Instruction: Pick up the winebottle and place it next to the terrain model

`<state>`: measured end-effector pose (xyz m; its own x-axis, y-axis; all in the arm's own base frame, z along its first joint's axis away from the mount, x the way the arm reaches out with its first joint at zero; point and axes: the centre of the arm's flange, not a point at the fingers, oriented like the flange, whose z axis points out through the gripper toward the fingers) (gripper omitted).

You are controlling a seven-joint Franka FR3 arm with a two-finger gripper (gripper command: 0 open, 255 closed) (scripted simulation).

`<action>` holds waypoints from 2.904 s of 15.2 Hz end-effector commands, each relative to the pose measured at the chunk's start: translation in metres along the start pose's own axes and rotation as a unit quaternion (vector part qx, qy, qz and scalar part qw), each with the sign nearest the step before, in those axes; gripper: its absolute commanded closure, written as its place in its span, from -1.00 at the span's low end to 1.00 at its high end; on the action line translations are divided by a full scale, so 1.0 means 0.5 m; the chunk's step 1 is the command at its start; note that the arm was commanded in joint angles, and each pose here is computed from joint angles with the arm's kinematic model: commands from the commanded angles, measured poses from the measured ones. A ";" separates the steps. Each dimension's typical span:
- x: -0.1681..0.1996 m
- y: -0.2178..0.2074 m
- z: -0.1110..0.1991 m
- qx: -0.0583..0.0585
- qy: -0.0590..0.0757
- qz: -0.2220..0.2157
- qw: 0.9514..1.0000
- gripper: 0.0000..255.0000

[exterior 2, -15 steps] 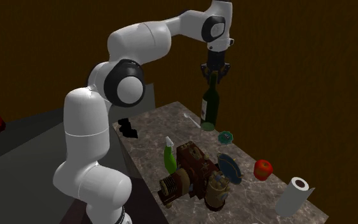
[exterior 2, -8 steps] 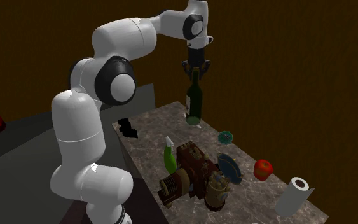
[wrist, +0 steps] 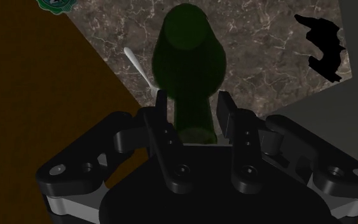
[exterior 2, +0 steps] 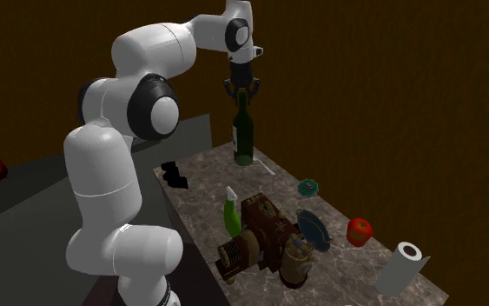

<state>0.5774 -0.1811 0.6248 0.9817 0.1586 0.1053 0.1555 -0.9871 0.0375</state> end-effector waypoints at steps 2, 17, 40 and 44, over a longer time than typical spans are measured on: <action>0.040 -0.066 -0.004 0.000 0.000 0.001 1.000 1.00; 0.184 -0.341 0.042 0.000 0.000 0.001 1.000 1.00; 0.158 -0.350 0.283 0.000 0.000 0.001 1.000 1.00; 0.155 -0.352 0.316 0.000 0.000 0.001 1.000 1.00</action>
<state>0.6435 0.0011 0.4721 0.9820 0.1569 0.1051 0.1538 -0.9874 0.0373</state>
